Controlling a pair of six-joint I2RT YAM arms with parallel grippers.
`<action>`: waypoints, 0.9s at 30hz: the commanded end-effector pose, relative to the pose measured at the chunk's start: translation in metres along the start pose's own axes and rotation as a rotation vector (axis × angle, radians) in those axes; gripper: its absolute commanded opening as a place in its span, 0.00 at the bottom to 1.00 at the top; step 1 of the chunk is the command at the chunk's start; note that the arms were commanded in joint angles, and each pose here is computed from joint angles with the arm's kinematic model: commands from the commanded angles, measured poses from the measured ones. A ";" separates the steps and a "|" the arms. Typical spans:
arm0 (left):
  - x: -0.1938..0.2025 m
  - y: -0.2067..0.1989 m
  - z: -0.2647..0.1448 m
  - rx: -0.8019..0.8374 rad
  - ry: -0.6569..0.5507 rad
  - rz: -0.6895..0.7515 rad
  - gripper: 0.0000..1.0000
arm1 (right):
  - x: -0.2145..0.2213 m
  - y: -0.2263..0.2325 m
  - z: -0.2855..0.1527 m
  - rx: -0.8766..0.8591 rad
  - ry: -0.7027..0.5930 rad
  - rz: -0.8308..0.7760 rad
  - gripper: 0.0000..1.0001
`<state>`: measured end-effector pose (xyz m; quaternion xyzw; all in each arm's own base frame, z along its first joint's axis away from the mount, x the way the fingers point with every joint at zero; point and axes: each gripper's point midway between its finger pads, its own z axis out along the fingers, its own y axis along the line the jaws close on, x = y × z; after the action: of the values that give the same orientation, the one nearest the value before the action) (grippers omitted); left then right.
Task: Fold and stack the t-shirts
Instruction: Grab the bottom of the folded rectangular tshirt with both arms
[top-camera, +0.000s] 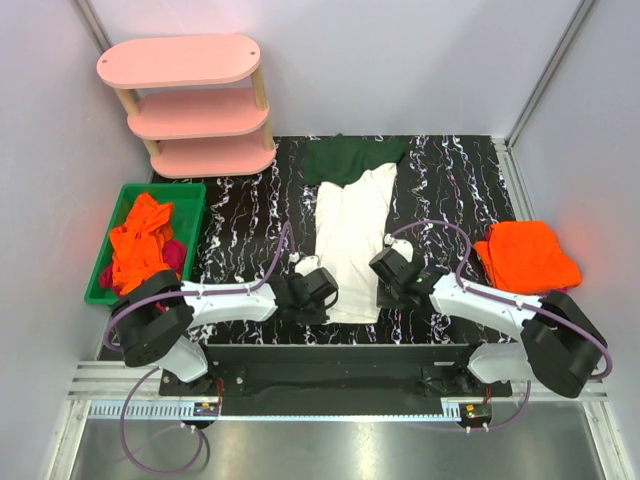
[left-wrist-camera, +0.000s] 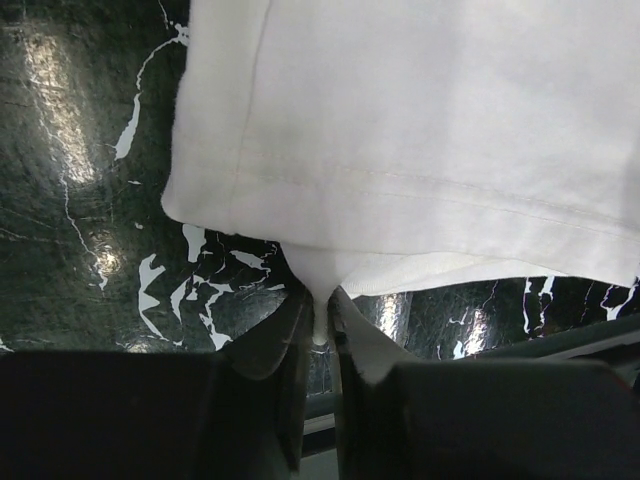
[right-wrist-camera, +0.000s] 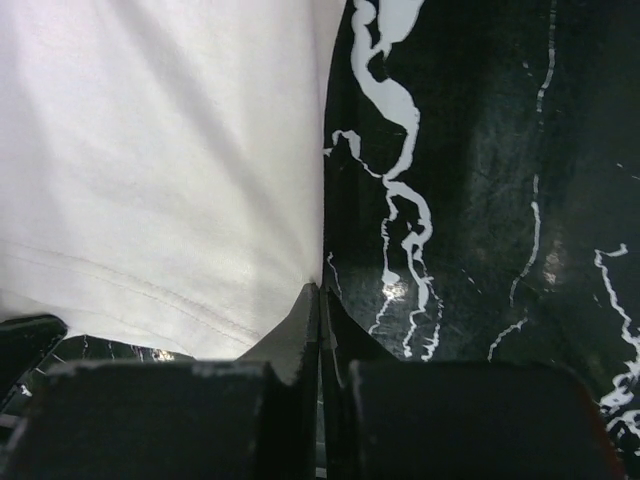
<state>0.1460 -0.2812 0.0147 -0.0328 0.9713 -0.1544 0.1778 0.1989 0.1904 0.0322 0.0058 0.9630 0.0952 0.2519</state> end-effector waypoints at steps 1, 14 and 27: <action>0.024 0.034 0.006 -0.126 0.081 0.025 0.16 | -0.006 -0.013 -0.012 0.072 -0.040 0.038 0.00; 0.026 0.048 0.005 -0.194 0.085 0.002 0.00 | 0.012 -0.037 -0.013 0.230 0.044 0.106 0.00; 0.024 0.073 -0.001 -0.264 0.082 -0.050 0.00 | 0.030 -0.059 -0.020 0.324 0.077 0.238 0.00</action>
<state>0.1477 -0.2786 0.0146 -0.0756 0.9716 -0.1503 0.1662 0.1742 0.1541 0.0215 0.1209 0.9729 0.0086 0.1970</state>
